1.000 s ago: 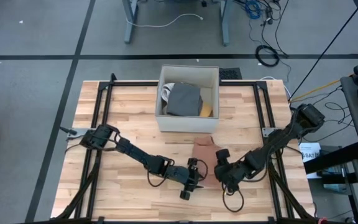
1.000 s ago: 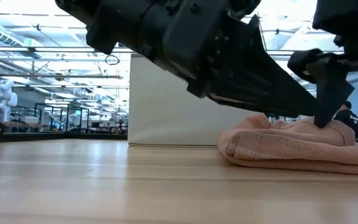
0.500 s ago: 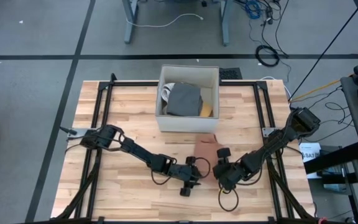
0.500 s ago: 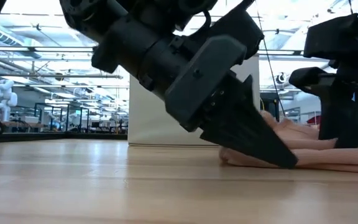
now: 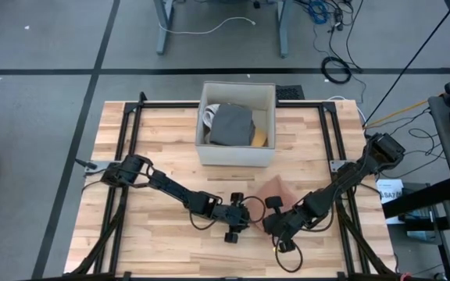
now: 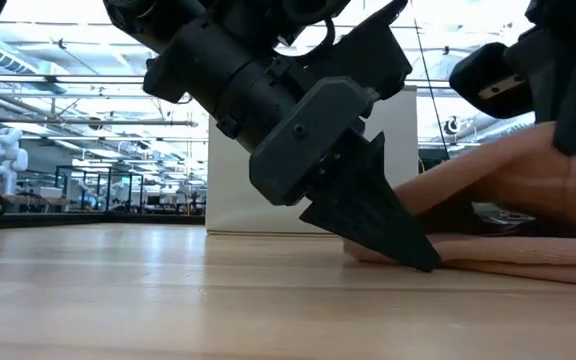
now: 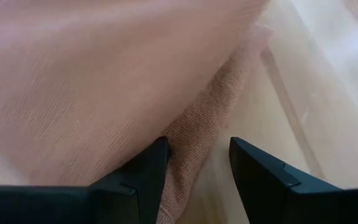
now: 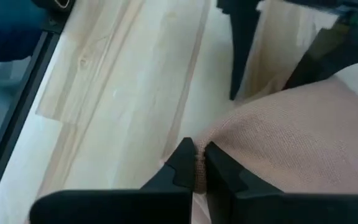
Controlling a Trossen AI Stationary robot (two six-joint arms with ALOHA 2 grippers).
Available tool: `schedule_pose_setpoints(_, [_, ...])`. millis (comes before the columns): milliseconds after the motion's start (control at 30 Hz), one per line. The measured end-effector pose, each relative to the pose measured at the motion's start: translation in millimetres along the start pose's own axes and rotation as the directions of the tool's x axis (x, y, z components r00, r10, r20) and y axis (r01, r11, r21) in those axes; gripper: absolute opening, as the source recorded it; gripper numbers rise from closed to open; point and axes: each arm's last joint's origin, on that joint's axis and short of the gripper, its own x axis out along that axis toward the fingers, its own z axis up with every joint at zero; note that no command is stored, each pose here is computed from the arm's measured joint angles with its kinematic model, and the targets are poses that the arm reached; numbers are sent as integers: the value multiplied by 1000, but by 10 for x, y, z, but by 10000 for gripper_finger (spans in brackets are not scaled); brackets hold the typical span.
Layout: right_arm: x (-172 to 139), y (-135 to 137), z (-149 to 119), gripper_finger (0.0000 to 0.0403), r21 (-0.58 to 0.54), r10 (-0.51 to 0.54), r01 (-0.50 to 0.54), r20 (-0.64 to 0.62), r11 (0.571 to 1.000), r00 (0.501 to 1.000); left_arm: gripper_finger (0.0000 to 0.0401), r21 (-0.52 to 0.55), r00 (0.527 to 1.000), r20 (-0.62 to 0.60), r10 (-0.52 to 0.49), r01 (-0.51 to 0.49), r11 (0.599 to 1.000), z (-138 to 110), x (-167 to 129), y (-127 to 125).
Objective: Fold towel
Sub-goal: Fold the brown towel with white checkered lines
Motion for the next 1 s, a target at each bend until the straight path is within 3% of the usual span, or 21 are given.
schedule_pose_setpoints(200, [47,31,-14,7,14,20,-20,-9,1000,1000,183,25,999,-17,30,-30,999,18,-60,15])
schedule_pose_setpoints(400, [328,77,-48,10,18,61,-60,-26,998,998,183,36,998,-42,54,-52,998,49,-146,30])
schedule_pose_setpoints(533, [517,40,-72,10,6,47,-47,-35,999,998,183,31,998,-40,52,-51,998,67,-173,33])
schedule_pose_setpoints(733, [546,0,-18,17,-6,36,-36,12,999,999,183,34,998,-49,45,-43,999,58,-182,-12])
schedule_pose_setpoints(867, [474,24,49,39,-53,59,-55,71,997,996,183,42,998,-51,38,-36,998,63,-206,-59])
schedule_pose_setpoints(1000, [409,42,62,91,-76,65,-59,81,995,995,183,55,996,-82,35,-31,998,105,-253,-107])
